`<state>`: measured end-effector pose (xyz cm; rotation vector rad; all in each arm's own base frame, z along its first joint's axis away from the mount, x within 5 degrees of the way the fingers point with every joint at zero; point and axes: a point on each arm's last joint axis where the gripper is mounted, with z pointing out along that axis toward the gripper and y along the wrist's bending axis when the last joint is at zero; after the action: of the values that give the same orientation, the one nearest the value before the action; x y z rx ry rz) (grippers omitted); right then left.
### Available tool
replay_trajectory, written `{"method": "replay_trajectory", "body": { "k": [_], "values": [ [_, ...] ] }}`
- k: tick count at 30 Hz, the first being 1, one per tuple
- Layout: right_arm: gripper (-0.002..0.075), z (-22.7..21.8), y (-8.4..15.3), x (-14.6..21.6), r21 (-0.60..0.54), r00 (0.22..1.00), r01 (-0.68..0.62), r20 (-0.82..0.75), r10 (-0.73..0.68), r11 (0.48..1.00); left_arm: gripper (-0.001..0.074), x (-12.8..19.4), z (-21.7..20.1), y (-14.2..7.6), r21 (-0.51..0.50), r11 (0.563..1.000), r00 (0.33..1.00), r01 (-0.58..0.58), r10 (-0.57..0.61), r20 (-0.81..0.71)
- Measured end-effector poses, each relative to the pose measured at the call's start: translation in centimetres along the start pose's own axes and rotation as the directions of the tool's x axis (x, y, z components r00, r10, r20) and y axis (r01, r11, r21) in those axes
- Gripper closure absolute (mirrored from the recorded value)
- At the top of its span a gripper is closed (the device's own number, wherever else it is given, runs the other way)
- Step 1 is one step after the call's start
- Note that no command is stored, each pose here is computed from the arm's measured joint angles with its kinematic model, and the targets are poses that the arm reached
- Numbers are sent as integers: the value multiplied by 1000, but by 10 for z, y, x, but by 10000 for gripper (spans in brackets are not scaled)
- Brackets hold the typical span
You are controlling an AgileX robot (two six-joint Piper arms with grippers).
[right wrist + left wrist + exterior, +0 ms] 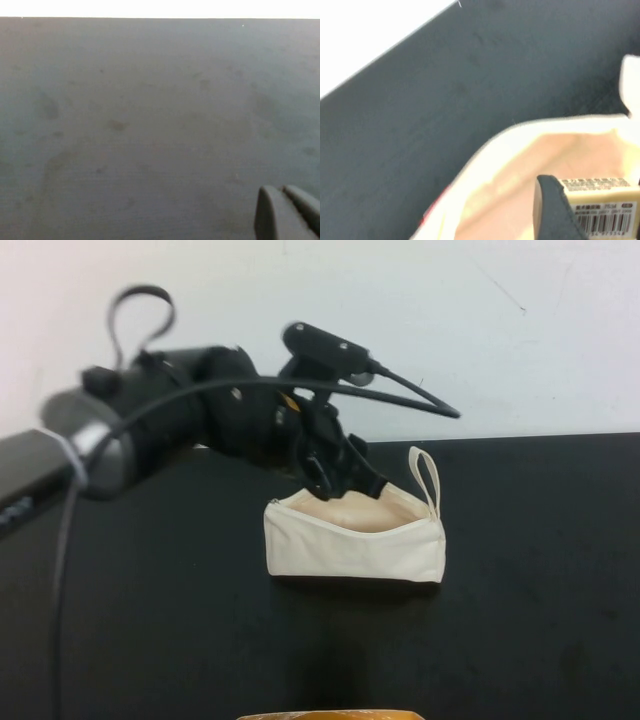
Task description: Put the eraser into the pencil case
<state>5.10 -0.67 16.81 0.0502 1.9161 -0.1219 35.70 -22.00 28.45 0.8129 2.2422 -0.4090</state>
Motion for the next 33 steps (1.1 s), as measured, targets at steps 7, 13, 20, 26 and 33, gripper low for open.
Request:
{"method": "replay_trajectory", "body": {
  "k": [7, 13, 20, 26, 33],
  "values": [
    [727, 0, 0, 0, 0, 1000, 0, 0, 0, 1000, 451, 8, 36, 6, -28, 999, 1000, 20, -20, 23],
    [727, 0, 0, 0, 0, 1000, 0, 0, 0, 1000, 331, 13, 46, 7, -23, 999, 999, 36, -36, 8],
    [727, 0, 0, 0, 0, 1000, 0, 0, 0, 1000, 344, 3, 9, 12, -17, 999, 999, 38, -38, 10],
    [727, 0, 0, 0, 0, 1000, 0, 0, 0, 1000, 687, -11, -77, 22, -37, 999, 998, 40, -38, 54],
    [727, 0, 0, 0, 0, 1000, 0, 0, 0, 1000, 732, 14, -166, 1, -64, 998, 991, -5, 14, 132]
  ]
}}
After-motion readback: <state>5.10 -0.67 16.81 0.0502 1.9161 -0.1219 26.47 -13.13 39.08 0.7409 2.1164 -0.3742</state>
